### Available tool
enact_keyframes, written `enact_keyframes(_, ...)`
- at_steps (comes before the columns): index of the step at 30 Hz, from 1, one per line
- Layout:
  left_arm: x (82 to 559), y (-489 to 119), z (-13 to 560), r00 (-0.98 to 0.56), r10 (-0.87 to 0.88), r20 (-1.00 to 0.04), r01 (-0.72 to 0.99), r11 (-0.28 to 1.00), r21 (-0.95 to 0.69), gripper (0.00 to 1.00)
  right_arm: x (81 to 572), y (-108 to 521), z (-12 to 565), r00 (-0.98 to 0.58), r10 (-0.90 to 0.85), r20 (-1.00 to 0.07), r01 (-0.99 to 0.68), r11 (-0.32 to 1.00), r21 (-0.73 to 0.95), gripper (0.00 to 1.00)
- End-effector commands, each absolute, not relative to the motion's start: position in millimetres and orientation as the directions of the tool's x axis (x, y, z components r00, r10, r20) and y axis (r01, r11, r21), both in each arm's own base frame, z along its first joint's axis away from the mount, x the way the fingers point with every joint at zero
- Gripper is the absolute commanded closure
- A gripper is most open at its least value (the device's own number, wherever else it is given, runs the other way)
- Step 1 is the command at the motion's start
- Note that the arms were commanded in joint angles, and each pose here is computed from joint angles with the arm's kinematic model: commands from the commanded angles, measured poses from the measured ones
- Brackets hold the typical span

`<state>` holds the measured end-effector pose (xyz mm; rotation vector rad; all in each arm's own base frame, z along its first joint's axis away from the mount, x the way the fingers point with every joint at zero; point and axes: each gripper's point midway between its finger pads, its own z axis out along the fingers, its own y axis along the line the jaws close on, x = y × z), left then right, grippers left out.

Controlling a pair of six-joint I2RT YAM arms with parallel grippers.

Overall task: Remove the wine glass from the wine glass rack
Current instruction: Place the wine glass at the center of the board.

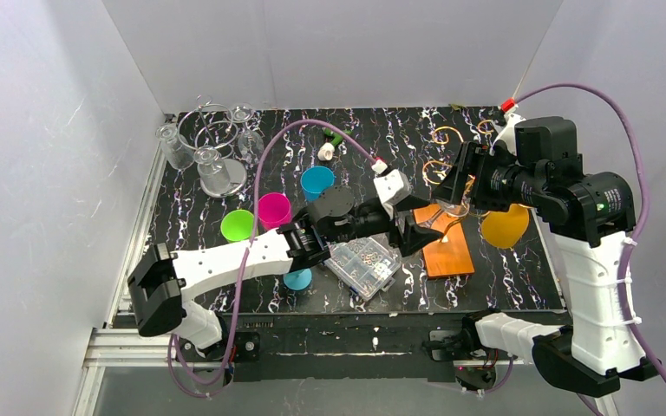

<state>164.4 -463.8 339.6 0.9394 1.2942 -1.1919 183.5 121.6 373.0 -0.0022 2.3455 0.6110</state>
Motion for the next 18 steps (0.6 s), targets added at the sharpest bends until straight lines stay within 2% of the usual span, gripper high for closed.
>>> enact_keyframes(1,167,-474,364,-0.053,-0.178,-0.983,0.977,0.193,-0.088,0.29,186,127,396,-0.709,0.193,-0.678,-0.205,0.864,0.46,0.59)
enact_keyframes(12,174,-488,369,-0.043,-0.193,-0.98,0.975,0.204,-0.083,0.35,185,124,401,-0.703,0.191,-0.685,-0.203,0.869,0.451,0.59)
enact_keyframes(18,174,-495,372,-0.052,-0.2,-0.978,0.977,0.193,-0.091,0.43,185,124,405,-0.7,0.188,-0.689,-0.209,0.869,0.45,0.59)
